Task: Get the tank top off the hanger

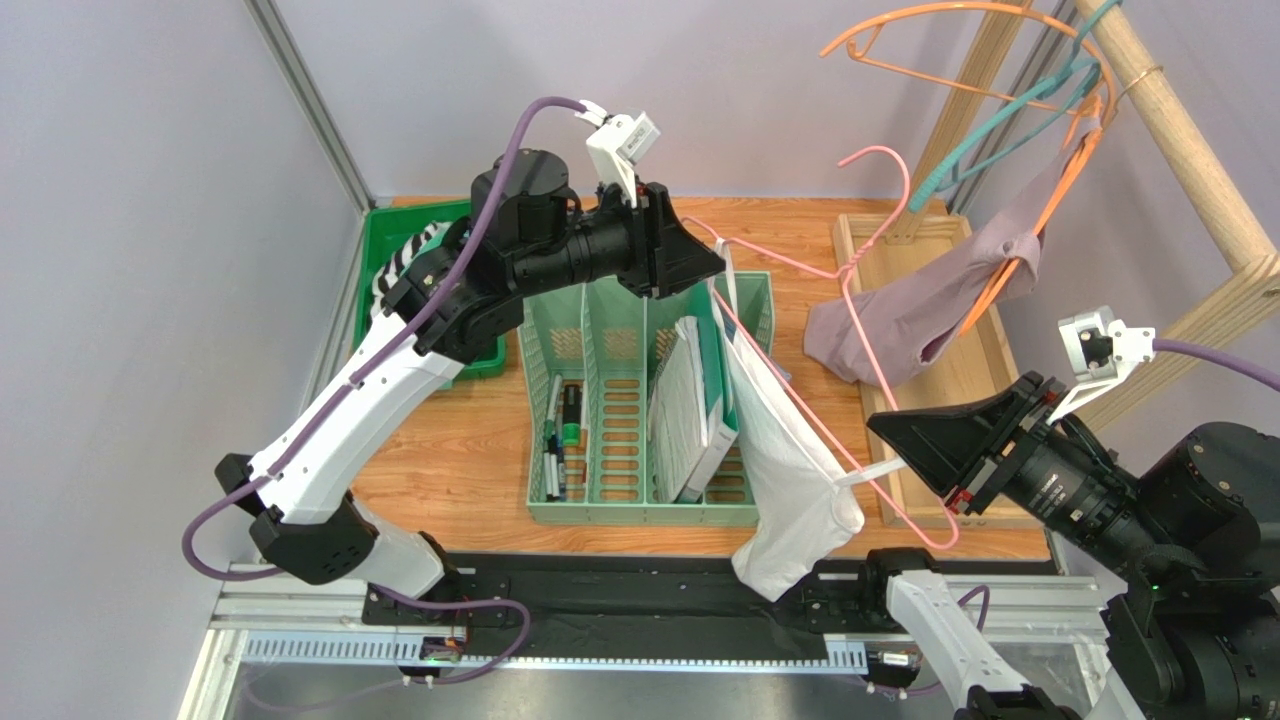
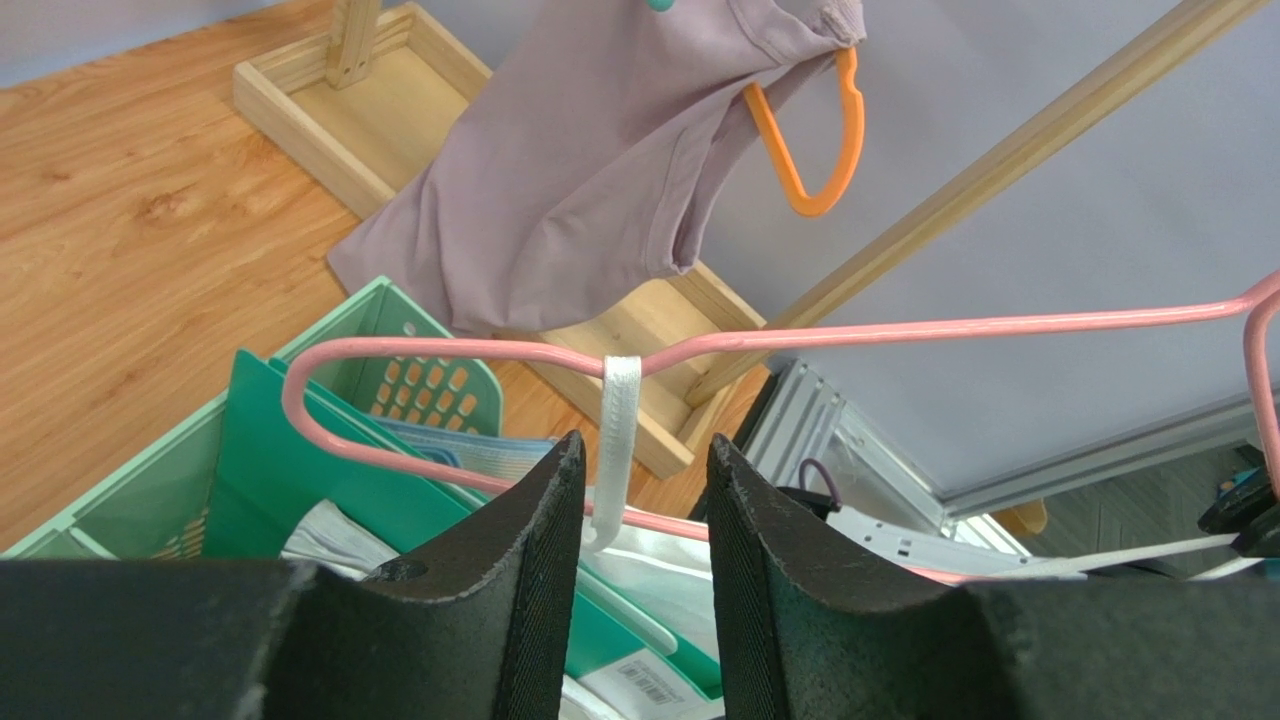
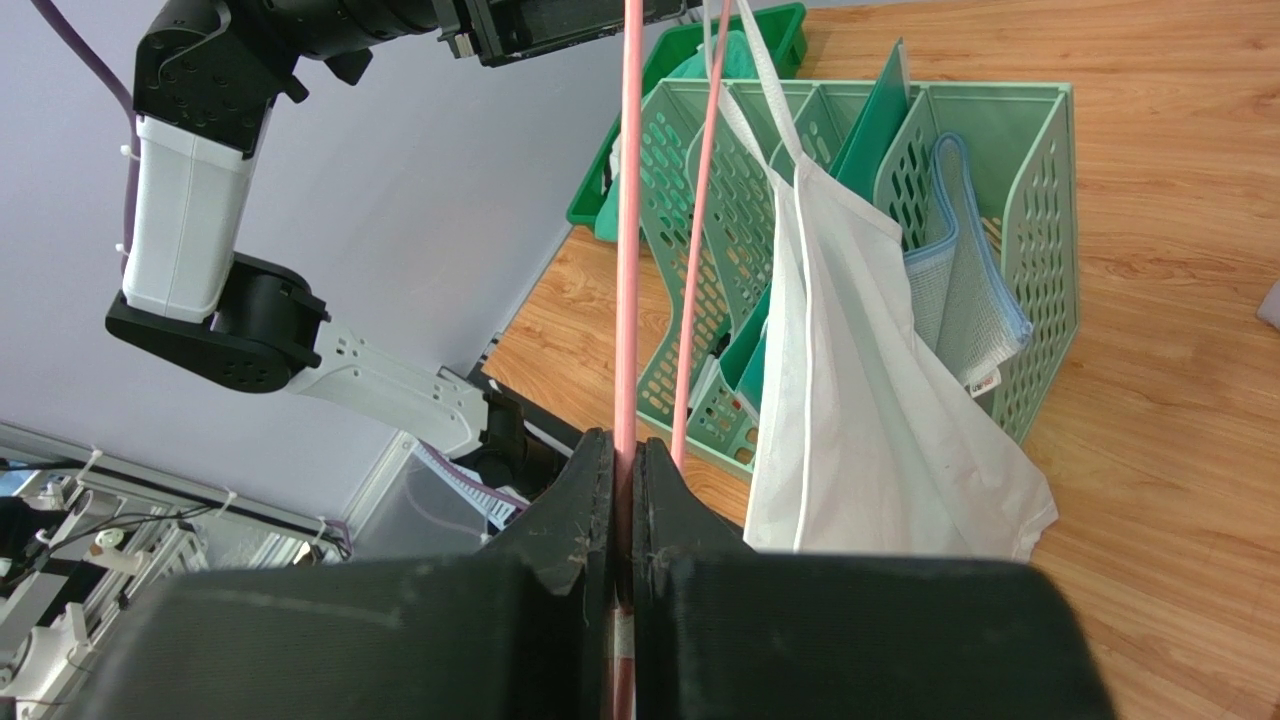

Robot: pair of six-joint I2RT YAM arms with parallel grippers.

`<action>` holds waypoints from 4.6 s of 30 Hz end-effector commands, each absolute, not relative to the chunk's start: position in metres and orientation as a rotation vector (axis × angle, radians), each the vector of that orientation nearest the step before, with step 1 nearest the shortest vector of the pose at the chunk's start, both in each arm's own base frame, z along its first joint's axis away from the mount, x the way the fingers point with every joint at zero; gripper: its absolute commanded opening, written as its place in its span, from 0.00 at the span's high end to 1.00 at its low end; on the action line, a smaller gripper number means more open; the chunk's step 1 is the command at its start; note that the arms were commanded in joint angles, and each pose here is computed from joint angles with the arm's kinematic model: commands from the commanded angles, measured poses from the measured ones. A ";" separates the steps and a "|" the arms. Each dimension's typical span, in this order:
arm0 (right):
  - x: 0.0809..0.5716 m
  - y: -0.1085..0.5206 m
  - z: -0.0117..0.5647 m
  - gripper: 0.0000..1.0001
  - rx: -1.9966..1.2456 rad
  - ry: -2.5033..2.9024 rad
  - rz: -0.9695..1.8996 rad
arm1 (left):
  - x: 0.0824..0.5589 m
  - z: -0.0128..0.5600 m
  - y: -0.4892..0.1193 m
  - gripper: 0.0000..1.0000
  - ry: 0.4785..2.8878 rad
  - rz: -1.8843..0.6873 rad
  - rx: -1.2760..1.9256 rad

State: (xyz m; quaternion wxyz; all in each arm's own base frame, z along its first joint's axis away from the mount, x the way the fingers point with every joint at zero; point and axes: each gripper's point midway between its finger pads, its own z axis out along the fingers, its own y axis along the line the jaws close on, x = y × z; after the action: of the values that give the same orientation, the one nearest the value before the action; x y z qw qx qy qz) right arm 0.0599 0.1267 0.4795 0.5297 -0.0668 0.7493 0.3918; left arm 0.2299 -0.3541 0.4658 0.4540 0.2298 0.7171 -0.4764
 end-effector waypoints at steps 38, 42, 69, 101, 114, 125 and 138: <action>0.057 0.121 0.539 1.00 -0.049 1.453 0.987 | 0.275 0.460 -0.350 1.00 1.879 -1.303 0.482; 0.094 0.109 0.551 1.00 0.023 1.463 0.908 | 0.241 0.468 -0.389 1.00 1.835 -1.399 0.619; 0.216 0.067 0.506 1.00 0.282 1.694 0.621 | 0.198 0.496 -0.449 0.35 1.717 -1.648 0.806; 0.175 0.115 0.467 1.00 -0.014 1.722 0.843 | 0.232 0.530 -0.490 0.36 1.673 -1.655 0.411; 0.157 0.129 0.464 0.87 -0.064 1.780 0.952 | 0.220 0.529 -0.494 1.00 1.677 -1.781 0.476; 0.157 0.149 0.474 0.67 -0.053 1.866 1.146 | 0.187 0.539 -0.489 1.00 1.630 -2.018 0.660; 0.137 0.163 0.480 0.72 -0.136 1.807 1.301 | 0.154 0.557 -0.473 1.00 1.478 -2.225 0.875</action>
State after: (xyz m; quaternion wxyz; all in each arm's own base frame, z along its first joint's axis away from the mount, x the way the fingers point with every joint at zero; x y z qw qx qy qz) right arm 0.1524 0.1568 0.4667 0.4373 -0.0314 0.7506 0.4943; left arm 0.1775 -0.4930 0.5247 0.1697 0.2561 0.5868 -0.7492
